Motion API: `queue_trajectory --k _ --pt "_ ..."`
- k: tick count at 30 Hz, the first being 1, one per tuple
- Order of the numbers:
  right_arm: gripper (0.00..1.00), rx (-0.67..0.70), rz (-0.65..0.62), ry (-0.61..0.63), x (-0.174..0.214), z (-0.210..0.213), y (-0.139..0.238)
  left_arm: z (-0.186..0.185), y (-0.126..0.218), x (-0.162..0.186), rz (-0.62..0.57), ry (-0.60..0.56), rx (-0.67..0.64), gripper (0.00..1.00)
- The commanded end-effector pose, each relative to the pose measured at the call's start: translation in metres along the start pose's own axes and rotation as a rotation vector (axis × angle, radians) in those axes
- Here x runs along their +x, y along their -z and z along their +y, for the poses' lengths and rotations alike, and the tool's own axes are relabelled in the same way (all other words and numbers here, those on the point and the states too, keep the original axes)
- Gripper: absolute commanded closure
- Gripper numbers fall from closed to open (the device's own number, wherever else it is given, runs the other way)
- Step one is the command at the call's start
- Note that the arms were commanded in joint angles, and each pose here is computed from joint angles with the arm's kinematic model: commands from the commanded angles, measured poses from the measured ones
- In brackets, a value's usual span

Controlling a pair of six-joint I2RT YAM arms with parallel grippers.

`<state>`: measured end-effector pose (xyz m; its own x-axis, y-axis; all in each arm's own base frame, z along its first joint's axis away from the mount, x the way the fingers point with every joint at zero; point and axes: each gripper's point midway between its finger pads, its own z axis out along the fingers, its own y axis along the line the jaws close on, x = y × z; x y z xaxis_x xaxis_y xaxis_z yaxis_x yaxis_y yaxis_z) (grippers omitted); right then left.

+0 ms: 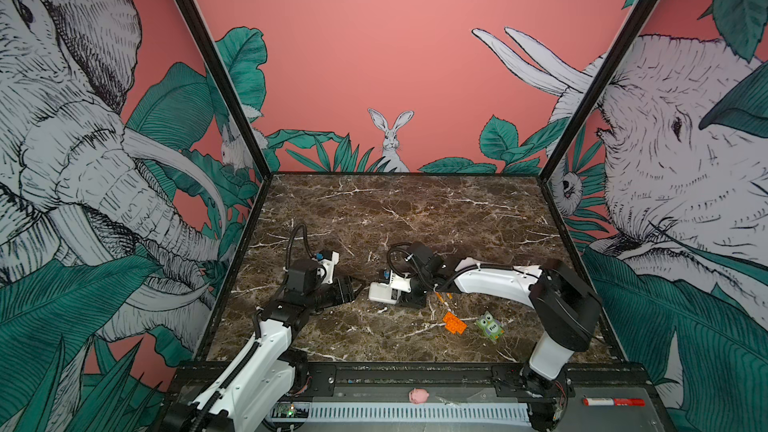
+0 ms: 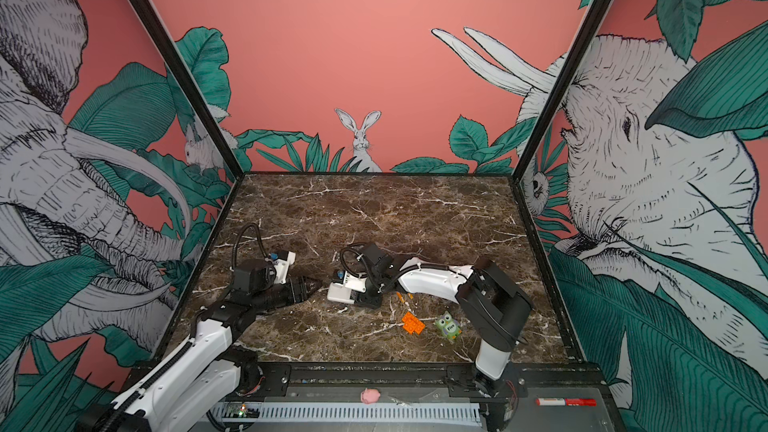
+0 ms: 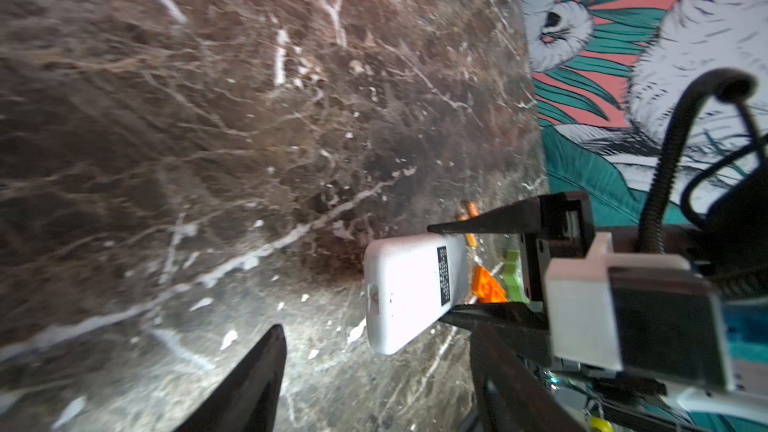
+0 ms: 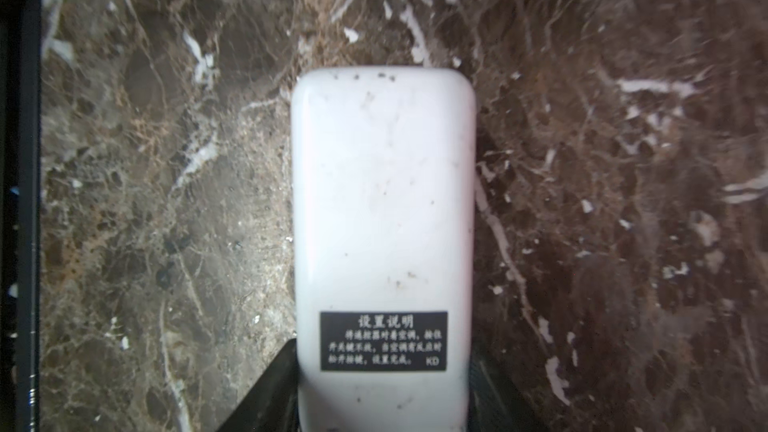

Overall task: Load the batteries into the remote control
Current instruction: 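Grasp the remote's far end with the left gripper while the right gripper holds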

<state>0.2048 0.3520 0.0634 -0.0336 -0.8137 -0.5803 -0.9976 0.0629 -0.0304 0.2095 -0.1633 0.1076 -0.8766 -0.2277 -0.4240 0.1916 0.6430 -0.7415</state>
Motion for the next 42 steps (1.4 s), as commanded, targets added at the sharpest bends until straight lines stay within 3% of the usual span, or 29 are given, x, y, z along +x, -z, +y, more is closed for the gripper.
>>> queue_trajectory --k 1,8,20,42 --pt "0.93 0.035 -0.145 0.025 -0.026 -0.006 0.016 -0.04 0.007 -0.012 -0.022 -0.067 0.166 0.27" --pt "0.93 0.046 -0.255 0.034 -0.032 -0.006 0.035 -0.064 0.011 -0.009 -0.015 -0.098 0.256 0.24" --pt "0.93 0.039 -0.311 0.082 -0.044 0.0 0.05 -0.081 -0.015 0.001 0.035 -0.151 0.262 0.25" --pt "0.91 0.036 -0.324 0.092 -0.049 0.0 0.054 -0.082 -0.03 0.004 0.056 -0.161 0.258 0.59"
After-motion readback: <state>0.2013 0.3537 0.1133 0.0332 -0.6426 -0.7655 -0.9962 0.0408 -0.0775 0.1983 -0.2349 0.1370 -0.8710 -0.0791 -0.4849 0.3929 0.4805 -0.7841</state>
